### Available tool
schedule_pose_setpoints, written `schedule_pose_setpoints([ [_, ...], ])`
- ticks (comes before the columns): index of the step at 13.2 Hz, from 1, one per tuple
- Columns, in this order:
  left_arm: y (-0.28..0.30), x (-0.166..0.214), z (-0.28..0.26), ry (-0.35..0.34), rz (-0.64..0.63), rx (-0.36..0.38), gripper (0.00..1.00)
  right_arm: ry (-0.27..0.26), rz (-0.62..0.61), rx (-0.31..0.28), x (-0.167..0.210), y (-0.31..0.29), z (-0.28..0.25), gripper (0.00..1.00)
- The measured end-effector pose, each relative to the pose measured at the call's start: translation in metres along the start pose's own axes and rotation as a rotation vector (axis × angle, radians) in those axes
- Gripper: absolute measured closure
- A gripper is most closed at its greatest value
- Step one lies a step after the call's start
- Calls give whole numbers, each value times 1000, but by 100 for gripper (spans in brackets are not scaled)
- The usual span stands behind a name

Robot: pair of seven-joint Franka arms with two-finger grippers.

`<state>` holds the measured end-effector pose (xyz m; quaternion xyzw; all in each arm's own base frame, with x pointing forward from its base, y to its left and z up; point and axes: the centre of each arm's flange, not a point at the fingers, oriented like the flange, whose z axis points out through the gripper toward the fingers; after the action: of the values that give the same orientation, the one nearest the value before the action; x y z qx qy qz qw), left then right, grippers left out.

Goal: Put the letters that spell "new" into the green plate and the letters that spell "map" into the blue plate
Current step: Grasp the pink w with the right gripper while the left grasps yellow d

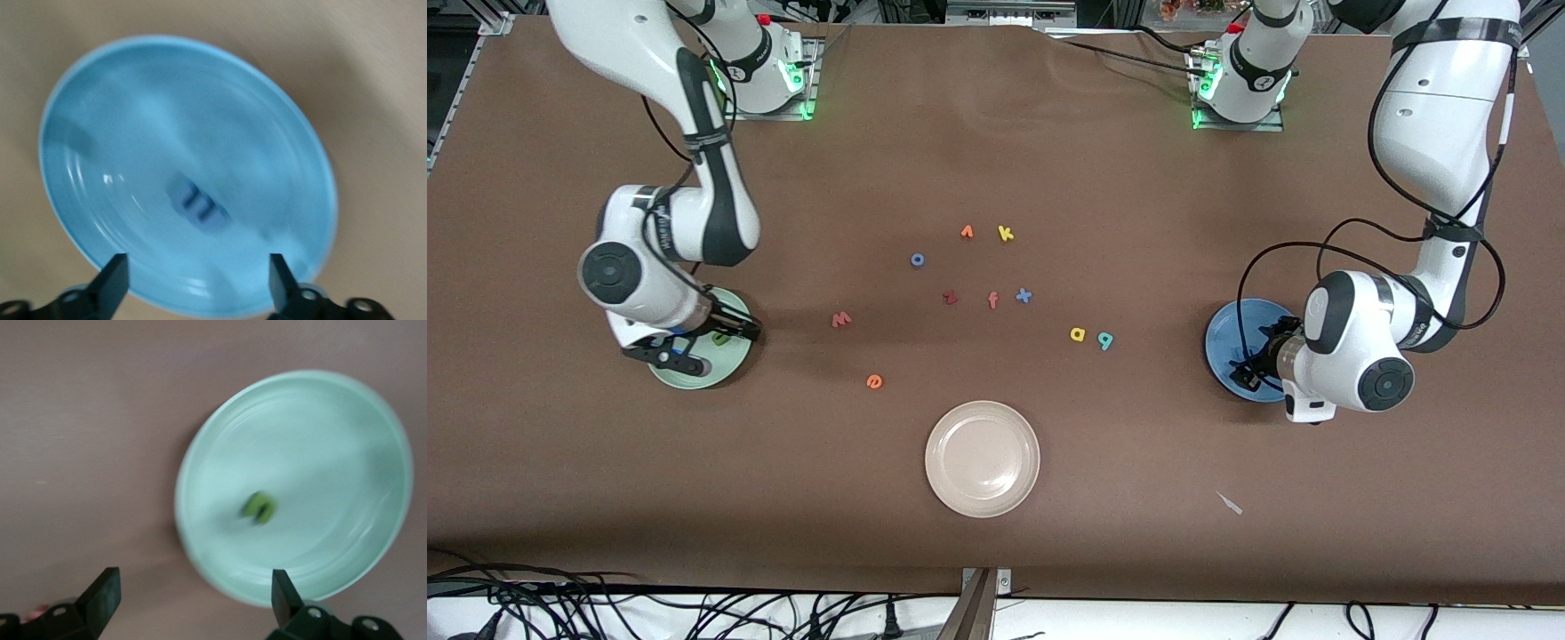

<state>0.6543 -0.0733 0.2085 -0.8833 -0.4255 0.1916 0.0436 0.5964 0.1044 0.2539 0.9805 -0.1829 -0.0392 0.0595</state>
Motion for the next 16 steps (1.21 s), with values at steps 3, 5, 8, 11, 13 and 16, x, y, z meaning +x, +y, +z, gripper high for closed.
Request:
schedule_pose_setpoints([
  [3, 43, -76, -8, 25, -65, -16, 0, -28, 214, 52, -29, -48, -2, 0],
  [5, 71, -125, -2, 58, -95, -49, 0, -40, 333, 91, -38, -66, -4, 0],
  [8, 103, -176, 19, 89, -134, -107, 0, -31, 483, 122, -48, -86, 0, 0],
  [11, 111, -197, 28, 94, 2, -105, 1, -21, 589, 139, -73, -122, 19, 0],
  [13, 115, -210, 30, 96, 115, -102, 0, -11, 617, 135, -86, -136, 31, 0],
  [16, 124, -232, 43, 101, 71, -123, 1, 0, 634, 134, -88, -131, 42, 0],
])
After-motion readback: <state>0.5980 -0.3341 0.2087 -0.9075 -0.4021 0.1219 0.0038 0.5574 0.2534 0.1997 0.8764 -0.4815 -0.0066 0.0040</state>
